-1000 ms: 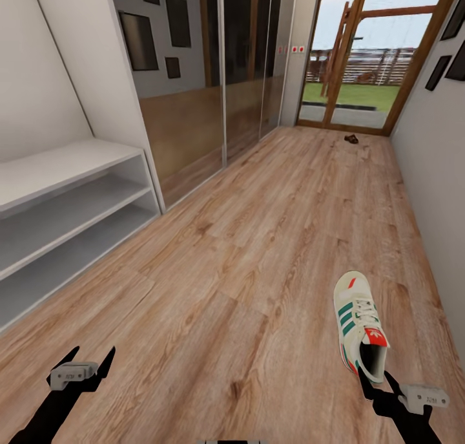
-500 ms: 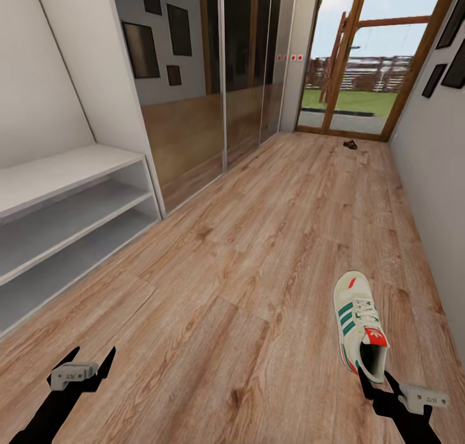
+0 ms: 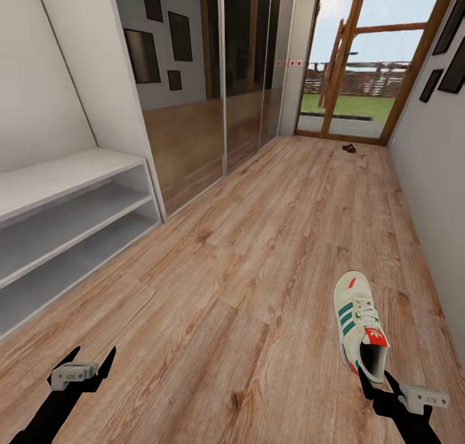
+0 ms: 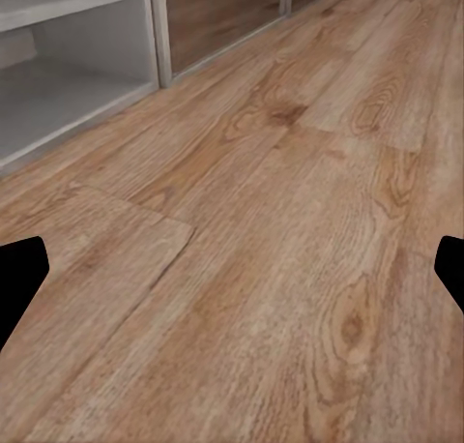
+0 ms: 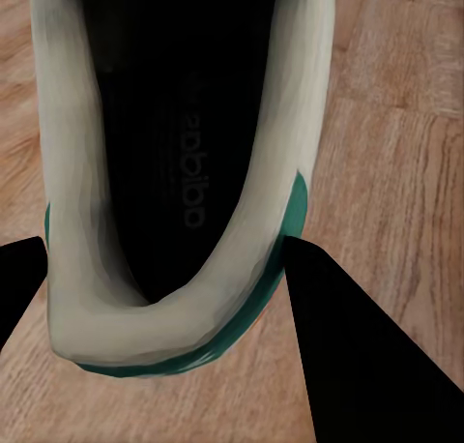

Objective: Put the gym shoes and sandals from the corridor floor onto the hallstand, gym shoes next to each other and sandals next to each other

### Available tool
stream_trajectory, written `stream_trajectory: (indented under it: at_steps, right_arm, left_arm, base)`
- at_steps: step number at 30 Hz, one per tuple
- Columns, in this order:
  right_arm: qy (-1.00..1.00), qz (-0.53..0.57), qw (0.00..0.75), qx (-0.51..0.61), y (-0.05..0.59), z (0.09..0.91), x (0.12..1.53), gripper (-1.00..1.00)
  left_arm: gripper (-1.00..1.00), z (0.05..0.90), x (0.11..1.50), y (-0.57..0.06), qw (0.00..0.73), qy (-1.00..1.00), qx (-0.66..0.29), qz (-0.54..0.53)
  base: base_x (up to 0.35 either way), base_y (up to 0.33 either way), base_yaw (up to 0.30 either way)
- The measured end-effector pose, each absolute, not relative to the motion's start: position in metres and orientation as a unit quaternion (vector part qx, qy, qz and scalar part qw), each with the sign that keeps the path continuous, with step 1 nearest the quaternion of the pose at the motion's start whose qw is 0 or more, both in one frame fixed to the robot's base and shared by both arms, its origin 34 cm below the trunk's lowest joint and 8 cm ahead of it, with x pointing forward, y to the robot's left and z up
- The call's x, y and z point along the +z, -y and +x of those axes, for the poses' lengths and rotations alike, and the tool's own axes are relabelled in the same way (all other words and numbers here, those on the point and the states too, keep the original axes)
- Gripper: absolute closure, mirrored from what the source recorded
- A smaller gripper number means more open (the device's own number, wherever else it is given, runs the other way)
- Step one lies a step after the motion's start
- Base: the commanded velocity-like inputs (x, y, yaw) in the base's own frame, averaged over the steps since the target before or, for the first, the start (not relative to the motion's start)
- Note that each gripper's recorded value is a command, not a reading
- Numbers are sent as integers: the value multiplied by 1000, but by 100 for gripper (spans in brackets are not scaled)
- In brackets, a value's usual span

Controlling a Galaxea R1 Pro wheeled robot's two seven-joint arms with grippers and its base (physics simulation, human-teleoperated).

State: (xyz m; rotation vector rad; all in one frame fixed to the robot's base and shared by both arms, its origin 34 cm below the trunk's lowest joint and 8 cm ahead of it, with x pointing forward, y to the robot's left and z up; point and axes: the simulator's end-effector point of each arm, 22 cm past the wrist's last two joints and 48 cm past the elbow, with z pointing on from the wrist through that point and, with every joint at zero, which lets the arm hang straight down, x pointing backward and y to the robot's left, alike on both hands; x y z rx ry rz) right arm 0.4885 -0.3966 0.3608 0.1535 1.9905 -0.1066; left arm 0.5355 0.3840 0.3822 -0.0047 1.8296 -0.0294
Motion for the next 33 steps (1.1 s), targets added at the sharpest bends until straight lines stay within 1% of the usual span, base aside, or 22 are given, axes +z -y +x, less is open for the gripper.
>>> stream_trajectory:
  at_steps: [5, 10, 33]
  right_arm:
    - [-837, 65, 541, -45, 397, 489, 362, 100]
    - [-836, 65, 543, -45, 397, 489, 363, 100]
    - [-829, 65, 553, -43, 396, 492, 373, 100]
  left_arm:
    - [-100, 536, 383, -384, 611, -792, -13, -2]
    - [-100, 536, 385, -384, 612, -791, -13, -1]
    - [-100, 538, 396, -384, 622, -783, -13, -1]
  base:
    - [0, 0, -37]
    - [0, 0, -126]
    - [0, 0, -200]
